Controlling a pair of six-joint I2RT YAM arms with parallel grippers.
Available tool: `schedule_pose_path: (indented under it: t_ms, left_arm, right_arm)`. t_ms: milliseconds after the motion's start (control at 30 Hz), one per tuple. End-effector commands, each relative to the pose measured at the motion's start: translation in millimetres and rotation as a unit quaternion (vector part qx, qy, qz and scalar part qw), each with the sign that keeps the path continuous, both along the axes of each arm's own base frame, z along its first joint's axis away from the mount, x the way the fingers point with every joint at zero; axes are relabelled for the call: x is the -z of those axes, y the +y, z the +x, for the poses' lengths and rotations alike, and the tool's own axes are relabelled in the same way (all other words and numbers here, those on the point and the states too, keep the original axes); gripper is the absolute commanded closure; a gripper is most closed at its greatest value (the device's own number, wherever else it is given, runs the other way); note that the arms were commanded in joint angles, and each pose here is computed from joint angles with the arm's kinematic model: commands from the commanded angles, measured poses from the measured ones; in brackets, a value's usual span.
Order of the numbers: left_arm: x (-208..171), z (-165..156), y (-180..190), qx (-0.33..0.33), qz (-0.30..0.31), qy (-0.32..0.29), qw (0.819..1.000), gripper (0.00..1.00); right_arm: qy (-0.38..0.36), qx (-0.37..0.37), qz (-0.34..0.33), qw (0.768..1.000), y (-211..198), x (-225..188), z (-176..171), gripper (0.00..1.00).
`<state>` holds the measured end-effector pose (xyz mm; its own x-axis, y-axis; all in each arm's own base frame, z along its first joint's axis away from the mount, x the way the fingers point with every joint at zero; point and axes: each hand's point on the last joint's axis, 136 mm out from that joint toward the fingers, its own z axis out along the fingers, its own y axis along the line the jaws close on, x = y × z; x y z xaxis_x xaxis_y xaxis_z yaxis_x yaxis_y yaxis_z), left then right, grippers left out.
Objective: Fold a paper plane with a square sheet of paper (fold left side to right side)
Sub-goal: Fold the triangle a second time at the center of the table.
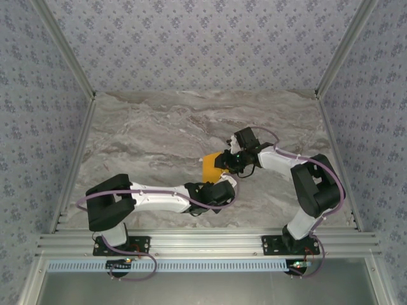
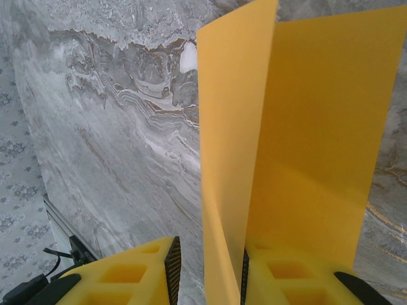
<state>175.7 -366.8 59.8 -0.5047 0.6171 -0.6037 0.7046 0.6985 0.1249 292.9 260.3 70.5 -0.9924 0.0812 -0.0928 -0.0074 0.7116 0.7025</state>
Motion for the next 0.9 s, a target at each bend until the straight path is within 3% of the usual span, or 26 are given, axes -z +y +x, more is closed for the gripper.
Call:
schedule_pose_path:
  t_ms: [0,367,867]
  left_arm:
    - [-13.8,0.4,-7.6,0.004,-0.007,-0.014,1.000,0.68]
    - [-16.5,-1.1,-6.3,0.006,-0.018,-0.014,1.000,0.88]
    - [-21.8,-0.2,-3.3,0.001,-0.041,-0.004,0.999,1.00]
  right_arm:
    - [0.007,-0.004,-0.006,1.000,3.2,-0.8,1.0,0.70]
    - [0.008,-0.007,-0.017,1.000,1.1,2.3,1.5,0.70]
    - [0.002,-0.012,-0.014,1.000,3.3,-0.9,3.7,0.68]
